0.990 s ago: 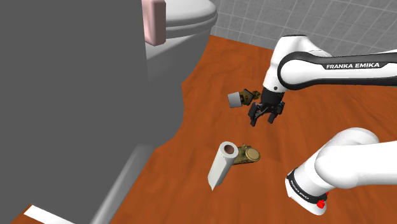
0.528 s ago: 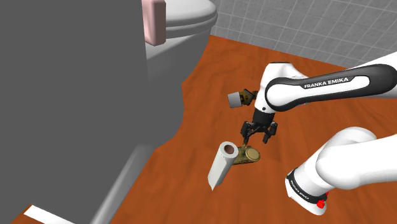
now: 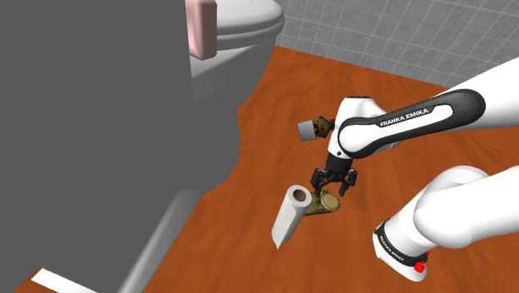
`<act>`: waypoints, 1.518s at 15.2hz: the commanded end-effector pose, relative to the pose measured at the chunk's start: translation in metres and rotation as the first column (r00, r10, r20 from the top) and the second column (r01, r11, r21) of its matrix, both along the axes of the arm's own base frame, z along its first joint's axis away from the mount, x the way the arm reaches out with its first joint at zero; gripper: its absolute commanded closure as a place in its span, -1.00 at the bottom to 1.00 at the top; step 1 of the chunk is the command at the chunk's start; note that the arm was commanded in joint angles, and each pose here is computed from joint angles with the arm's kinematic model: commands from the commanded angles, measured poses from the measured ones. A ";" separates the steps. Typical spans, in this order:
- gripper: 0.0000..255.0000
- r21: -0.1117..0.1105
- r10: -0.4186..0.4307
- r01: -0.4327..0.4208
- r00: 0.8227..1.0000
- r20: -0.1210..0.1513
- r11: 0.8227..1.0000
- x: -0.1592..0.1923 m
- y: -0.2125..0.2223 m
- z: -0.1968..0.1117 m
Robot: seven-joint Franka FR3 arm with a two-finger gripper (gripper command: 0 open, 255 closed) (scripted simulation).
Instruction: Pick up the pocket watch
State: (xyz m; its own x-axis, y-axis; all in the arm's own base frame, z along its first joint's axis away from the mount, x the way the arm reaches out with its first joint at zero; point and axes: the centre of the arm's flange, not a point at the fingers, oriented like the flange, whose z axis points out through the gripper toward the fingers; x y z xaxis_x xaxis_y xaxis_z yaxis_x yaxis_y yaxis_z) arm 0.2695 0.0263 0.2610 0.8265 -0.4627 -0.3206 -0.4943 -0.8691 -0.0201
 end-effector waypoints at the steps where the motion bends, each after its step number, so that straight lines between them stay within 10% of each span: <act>1: -1.00 0.000 0.000 0.000 1.000 0.001 1.000 0.001 0.001 -0.004; 2: 1.00 0.000 0.000 0.000 1.000 0.001 1.000 0.000 0.001 -0.003; 23: 1.00 0.000 0.000 0.000 1.000 0.001 1.000 0.001 0.001 0.060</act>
State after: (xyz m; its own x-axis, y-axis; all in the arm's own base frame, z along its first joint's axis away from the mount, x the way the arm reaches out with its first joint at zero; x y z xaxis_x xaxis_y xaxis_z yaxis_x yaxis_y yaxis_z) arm 0.2706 0.0264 0.3155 0.8270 -0.4630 -0.3190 -0.4945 -0.8689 -0.0208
